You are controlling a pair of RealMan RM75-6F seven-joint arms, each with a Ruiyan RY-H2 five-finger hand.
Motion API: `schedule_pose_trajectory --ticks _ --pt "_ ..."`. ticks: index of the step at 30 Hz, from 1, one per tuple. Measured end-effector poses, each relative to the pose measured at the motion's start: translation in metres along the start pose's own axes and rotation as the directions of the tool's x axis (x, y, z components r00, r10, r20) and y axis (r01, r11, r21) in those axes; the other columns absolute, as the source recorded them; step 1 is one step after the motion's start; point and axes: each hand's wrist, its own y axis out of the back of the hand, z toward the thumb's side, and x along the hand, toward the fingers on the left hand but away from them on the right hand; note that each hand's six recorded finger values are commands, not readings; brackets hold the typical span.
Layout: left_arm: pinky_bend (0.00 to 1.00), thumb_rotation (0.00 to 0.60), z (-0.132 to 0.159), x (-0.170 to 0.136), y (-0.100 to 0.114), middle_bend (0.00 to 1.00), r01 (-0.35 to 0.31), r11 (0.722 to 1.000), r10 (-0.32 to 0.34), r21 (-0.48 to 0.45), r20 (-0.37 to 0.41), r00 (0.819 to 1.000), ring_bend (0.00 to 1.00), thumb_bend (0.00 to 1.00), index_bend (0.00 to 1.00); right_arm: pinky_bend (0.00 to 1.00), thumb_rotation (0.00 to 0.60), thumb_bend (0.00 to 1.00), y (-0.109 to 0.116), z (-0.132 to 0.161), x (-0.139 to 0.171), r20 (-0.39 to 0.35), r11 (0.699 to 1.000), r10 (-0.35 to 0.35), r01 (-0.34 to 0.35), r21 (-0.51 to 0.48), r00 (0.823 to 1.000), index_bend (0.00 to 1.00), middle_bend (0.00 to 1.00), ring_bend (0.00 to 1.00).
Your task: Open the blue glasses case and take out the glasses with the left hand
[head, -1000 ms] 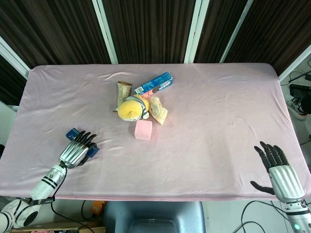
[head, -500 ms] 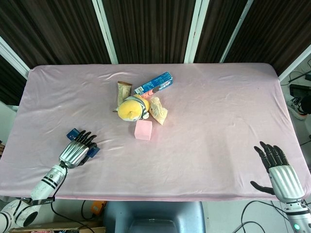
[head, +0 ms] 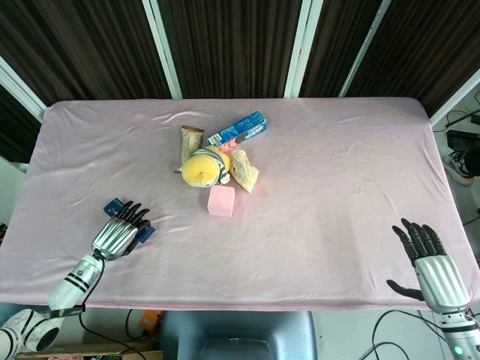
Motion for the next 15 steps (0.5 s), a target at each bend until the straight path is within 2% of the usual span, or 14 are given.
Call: schedule_pose_trajectory --ticks 4,15 --pt "0.01 0.600 0.0012 0.0002 0.0003 0.13 -0.002 1.000 0.002 0.006 0.002 1.000 0.00 0.51 0.34 0.03 0.600 0.19 0.0005 -0.0001 0.0001 0.000 1.000 -0.001 0.001 -0.001 1.000 0.00 0.00 0.00" --pt "0.01 0.600 0.0027 -0.0004 0.0021 0.15 -0.002 1.000 0.002 0.005 0.005 1.000 0.00 0.54 0.35 0.03 0.600 0.19 0.0003 0.0000 0.0000 0.000 1.000 0.000 0.000 0.001 1.000 0.00 0.00 0.00"
